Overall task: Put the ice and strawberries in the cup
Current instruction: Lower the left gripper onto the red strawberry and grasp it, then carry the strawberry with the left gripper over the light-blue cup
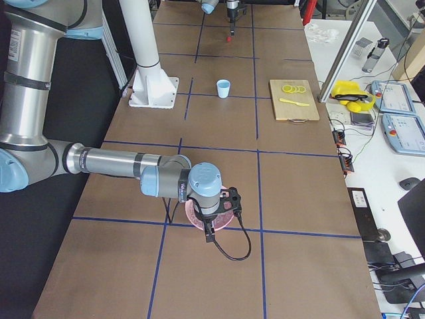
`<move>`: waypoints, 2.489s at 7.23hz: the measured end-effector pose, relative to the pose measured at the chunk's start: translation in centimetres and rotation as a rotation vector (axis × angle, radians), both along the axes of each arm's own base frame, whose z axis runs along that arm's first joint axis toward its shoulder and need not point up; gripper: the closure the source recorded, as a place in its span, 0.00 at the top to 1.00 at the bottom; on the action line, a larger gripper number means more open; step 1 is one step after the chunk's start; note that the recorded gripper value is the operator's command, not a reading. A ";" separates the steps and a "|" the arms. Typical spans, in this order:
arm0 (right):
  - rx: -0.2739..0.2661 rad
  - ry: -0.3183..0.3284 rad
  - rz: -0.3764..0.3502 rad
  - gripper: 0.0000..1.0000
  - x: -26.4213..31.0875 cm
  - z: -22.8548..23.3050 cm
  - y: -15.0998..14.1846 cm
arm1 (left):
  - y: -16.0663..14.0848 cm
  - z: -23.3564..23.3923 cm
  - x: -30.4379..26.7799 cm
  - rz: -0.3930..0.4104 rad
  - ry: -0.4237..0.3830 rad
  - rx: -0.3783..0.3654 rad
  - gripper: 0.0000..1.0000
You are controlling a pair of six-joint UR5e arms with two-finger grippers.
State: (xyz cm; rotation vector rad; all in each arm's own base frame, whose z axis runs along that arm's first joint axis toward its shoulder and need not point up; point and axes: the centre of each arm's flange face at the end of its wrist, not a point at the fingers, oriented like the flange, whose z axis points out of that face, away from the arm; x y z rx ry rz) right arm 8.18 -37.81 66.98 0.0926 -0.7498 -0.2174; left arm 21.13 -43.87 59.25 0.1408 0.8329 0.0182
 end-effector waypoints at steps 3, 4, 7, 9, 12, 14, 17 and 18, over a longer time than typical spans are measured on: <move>-0.002 0.000 0.001 0.99 0.0 0.1 0.1 | 1.3 1.4 2.6 0.039 -0.005 -0.008 0.83; -0.002 0.000 0.001 0.99 0.0 0.1 0.1 | 1.4 1.4 3.0 0.044 -0.004 -0.009 0.28; -0.003 0.000 0.001 0.99 0.0 0.1 0.1 | 1.6 1.6 3.1 0.048 -0.009 -0.013 0.00; -0.002 0.000 0.002 0.99 0.0 0.0 0.1 | 1.7 1.2 3.0 0.050 -0.005 -0.006 0.00; -0.001 -0.001 0.003 0.99 0.0 -0.1 0.0 | 1.3 -1.8 2.7 0.044 0.019 0.022 0.00; 0.000 -0.001 0.003 0.99 0.0 -0.1 0.0 | 0.0 -8.5 3.5 0.039 -0.004 -0.014 0.00; 0.006 -0.001 0.003 0.99 0.0 -0.4 -0.1 | -3.7 -24.3 7.1 0.014 -0.032 -0.086 0.00; 0.007 -0.001 0.003 0.99 0.0 -0.4 -0.1 | -4.1 -30.0 10.0 -0.014 -0.018 -0.142 0.00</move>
